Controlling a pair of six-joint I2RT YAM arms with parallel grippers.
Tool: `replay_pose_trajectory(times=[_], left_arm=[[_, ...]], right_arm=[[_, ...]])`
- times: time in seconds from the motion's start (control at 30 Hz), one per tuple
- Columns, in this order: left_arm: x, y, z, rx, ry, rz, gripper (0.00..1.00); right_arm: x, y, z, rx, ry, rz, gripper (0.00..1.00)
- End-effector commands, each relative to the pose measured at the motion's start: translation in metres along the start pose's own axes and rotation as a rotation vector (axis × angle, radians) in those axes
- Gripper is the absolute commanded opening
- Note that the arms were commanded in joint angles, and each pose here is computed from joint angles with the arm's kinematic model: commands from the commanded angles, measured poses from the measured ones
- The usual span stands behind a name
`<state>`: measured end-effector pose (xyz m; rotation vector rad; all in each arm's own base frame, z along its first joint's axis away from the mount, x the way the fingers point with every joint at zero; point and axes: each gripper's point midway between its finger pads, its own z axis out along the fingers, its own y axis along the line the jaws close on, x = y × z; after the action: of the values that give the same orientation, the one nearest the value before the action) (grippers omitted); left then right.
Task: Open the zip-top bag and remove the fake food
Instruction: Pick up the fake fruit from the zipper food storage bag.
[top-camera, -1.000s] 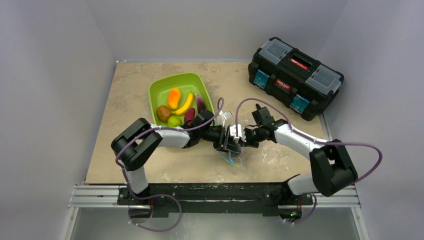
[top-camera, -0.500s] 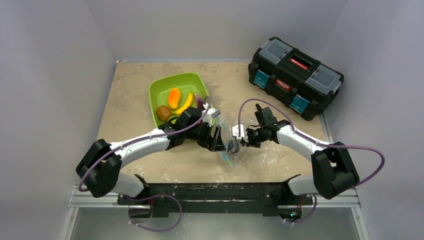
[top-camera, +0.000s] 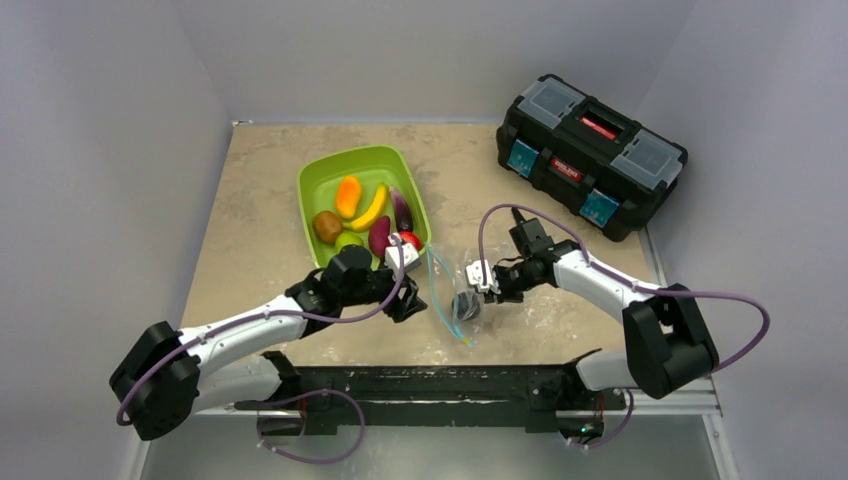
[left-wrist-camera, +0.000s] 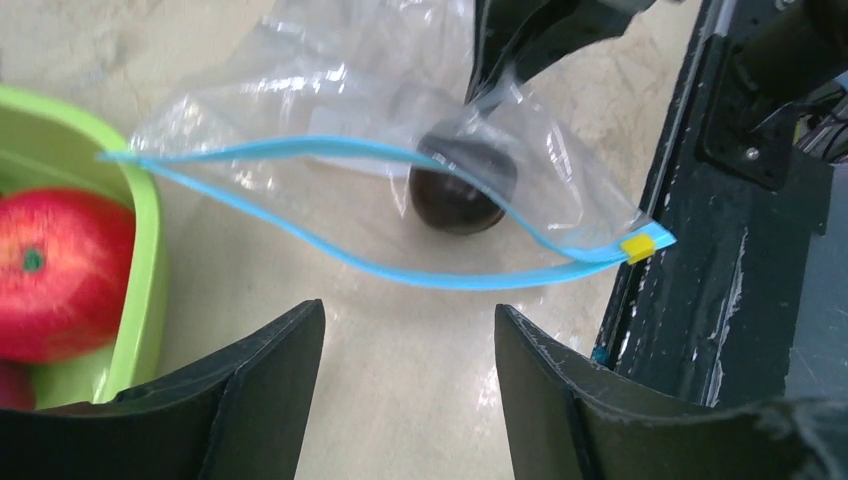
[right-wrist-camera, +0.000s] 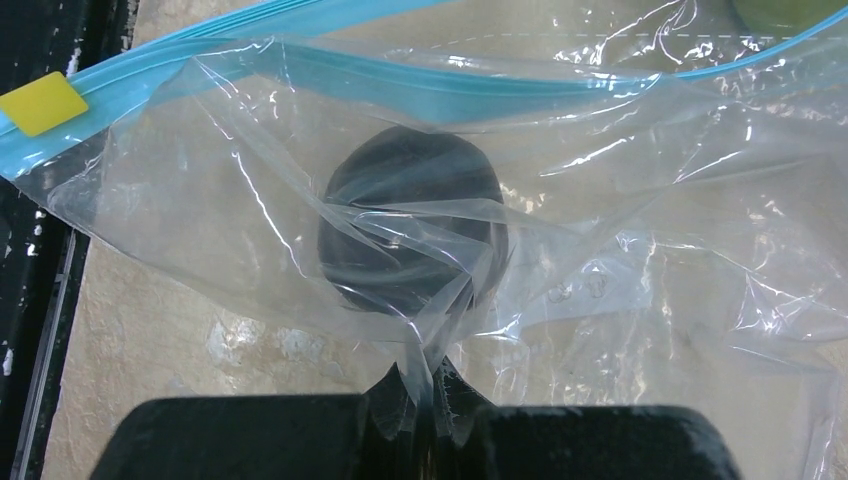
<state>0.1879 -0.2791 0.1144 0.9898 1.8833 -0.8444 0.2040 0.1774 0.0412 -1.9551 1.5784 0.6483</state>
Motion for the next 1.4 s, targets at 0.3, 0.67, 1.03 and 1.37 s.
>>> replay_pose_trajectory(times=[0.3,0.67,1.03,1.37], left_arm=[[-0.038,-0.035,0.049,0.133,-0.099,0.219,0.56],[-0.017,-0.042,0.073,0.182,-0.001,0.365,0.67],[0.005,-0.057,0.090,0.213,0.004,0.310,0.82],[0.009,-0.057,0.101,0.174,-0.059,0.195,0.89]], right_arm=[[-0.017,0.002,-0.001,-0.023,-0.083,-0.018,0.00],[-0.023,0.004,0.000,-0.040,-0.115,-0.010,0.00],[-0.032,-0.001,0.002,-0.044,-0.153,0.069,0.00],[-0.048,-0.009,0.003,-0.058,-0.234,0.172,0.00]])
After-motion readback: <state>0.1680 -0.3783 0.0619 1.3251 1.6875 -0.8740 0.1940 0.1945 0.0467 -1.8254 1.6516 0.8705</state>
